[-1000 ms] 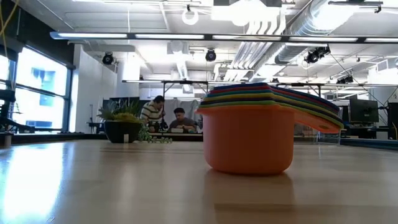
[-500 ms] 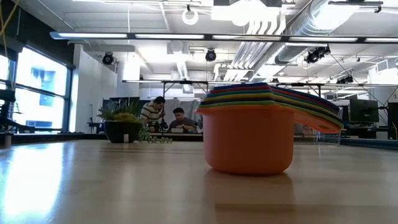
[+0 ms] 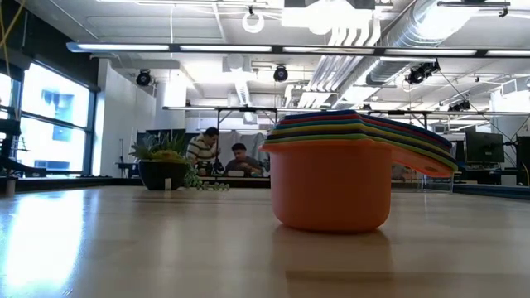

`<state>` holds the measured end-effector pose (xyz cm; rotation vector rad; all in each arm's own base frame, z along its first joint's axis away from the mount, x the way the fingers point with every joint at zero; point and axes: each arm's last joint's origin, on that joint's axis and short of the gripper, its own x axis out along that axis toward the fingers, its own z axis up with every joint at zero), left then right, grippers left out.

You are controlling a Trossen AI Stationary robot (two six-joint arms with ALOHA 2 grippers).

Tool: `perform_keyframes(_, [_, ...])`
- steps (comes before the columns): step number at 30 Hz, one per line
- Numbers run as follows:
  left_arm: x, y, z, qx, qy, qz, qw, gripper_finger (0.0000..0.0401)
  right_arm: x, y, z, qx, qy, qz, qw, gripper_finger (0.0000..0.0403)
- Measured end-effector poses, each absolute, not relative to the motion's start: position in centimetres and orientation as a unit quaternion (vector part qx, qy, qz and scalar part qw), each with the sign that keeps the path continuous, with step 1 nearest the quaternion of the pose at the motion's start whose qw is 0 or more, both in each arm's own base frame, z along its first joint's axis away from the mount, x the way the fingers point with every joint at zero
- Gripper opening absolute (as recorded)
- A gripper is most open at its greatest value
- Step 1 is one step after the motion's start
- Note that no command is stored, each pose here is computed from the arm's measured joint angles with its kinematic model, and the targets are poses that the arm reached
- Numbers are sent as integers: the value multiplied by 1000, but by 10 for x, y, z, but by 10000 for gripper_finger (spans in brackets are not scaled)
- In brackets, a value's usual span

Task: Nest measuring cups in basket
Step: Put the stacked measuring cups into the transparent bin

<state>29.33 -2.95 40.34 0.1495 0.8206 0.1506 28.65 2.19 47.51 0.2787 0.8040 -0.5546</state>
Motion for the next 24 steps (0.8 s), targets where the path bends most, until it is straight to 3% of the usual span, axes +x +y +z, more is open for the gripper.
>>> perform_keyframes(3, [278, -14, 392, 53, 405, 99, 908, 168, 276, 12, 483, 130, 378, -264, 878, 73])
perform_keyframes(12, [229, -3, 362, -11, 297, 126, 946, 168, 258, -14, 494, 111, 368, -278, 880, 73])
perform_keyframes(24, [165, 1, 321, -71, 200, 154, 965, 168, 256, -33, 494, 106, 371, -300, 872, 73])
